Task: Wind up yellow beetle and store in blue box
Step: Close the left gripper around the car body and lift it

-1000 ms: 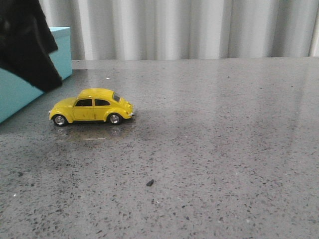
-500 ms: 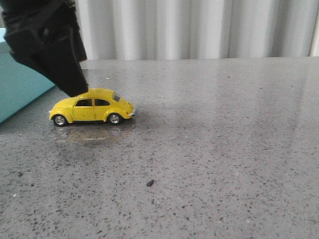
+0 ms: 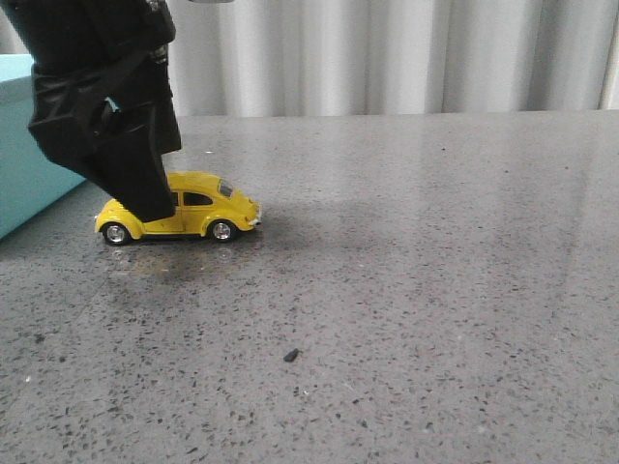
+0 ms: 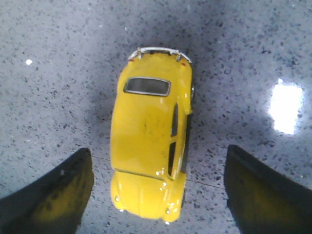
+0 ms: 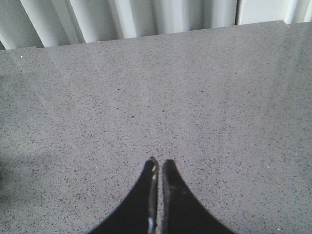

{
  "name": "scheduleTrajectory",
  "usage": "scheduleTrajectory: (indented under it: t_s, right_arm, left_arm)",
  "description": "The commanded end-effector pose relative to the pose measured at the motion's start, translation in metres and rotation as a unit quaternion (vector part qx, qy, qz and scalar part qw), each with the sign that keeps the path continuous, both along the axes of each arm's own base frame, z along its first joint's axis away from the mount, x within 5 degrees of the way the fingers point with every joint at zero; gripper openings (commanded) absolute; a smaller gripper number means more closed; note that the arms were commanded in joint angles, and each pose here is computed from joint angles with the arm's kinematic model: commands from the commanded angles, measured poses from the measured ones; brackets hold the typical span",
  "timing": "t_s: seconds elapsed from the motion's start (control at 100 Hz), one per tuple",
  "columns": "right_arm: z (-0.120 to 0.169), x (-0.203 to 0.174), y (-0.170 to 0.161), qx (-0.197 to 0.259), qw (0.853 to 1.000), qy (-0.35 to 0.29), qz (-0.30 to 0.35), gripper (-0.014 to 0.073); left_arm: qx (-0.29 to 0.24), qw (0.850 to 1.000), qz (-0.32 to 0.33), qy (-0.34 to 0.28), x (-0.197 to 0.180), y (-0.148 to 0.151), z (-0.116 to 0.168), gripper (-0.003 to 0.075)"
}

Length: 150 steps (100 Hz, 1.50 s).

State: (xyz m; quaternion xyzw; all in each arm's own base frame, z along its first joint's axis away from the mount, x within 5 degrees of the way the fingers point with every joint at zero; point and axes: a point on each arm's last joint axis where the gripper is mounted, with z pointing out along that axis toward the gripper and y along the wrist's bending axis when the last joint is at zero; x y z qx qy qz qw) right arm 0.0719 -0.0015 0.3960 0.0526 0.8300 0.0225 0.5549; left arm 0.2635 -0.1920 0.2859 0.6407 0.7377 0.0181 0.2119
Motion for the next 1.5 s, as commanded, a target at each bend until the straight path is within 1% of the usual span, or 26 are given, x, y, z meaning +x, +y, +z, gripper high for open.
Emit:
scheduleTrajectory:
  t_s: [0.0,0.24,0.53,0.73,0.88,0.95,1.02,1.15,1.16,1.17,1.29,1.42,1.49]
  right_arm:
    - [0.012,0.0,-0.001,-0.009,0.999,-0.04,-0.001,-0.0061]
    - [0.007,0.002,-0.001,-0.009,0.999,-0.033,0.0,-0.0061]
    - [0.008,0.003,-0.001,-0.009,0.999,-0.038,-0.001,-0.0061]
    - [0.008,0.003,-0.001,-0.009,0.999,-0.039,-0.001,-0.0061]
    - [0.008,0.003,-0.001,-0.009,0.999,-0.039,-0.001,-0.0061]
    - [0.008,0.003,-0.001,-0.009,0.999,-0.039,-0.001,-0.0061]
    - [0.008,0.003,-0.001,-0.009,0.999,-0.039,-0.001,-0.0061]
    - [0.008,0.003,-0.001,-0.009,0.999,-0.039,-0.001,-0.0061]
    - [0.008,0.003,-0.001,-0.009,0.999,-0.039,-0.001,-0.0061]
    - [0.008,0.003,-0.001,-0.009,0.999,-0.039,-0.001,-0.0061]
    - [0.008,0.003,-0.001,-0.009,0.999,-0.039,-0.001,-0.0061]
    - [0.008,0.003,-0.001,-0.009,0.999,-0.039,-0.001,-0.0061]
    - [0.008,0.003,-0.001,-0.009,0.999,-0.039,-0.001,-0.0061]
  left_arm:
    - [-0.036,0.998,-0.005,-0.052,0.001,-0.002,0.023,0.0512]
    - [-0.043,0.997,-0.008,-0.064,0.003,-0.004,0.024,0.0512]
    - [-0.028,0.999,-0.008,-0.043,0.01,-0.009,0.007,0.0512]
    - [-0.034,0.998,-0.007,-0.051,0.014,-0.011,0.005,0.0511]
    - [-0.028,0.999,-0.007,-0.043,0.016,-0.012,-0.001,0.0503]
    - [-0.028,0.999,-0.007,-0.044,0.016,-0.012,-0.001,0.0466]
    - [-0.028,0.999,-0.007,-0.044,0.016,-0.012,-0.001,0.041]
    - [-0.028,0.999,-0.007,-0.044,0.016,-0.012,-0.001,0.0281]
    - [-0.028,0.999,-0.007,-0.044,0.016,-0.012,-0.001,0.0281]
    - [-0.028,0.999,-0.007,-0.044,0.016,-0.012,-0.001,0.0262]
    - [-0.028,0.999,-0.007,-0.044,0.016,-0.012,-0.001,0.0162]
    - [-0.028,0.999,-0.007,-0.043,0.016,-0.012,-0.001,0.0086]
    - [-0.028,0.999,-0.007,-0.044,0.016,-0.012,0.0,0.0057]
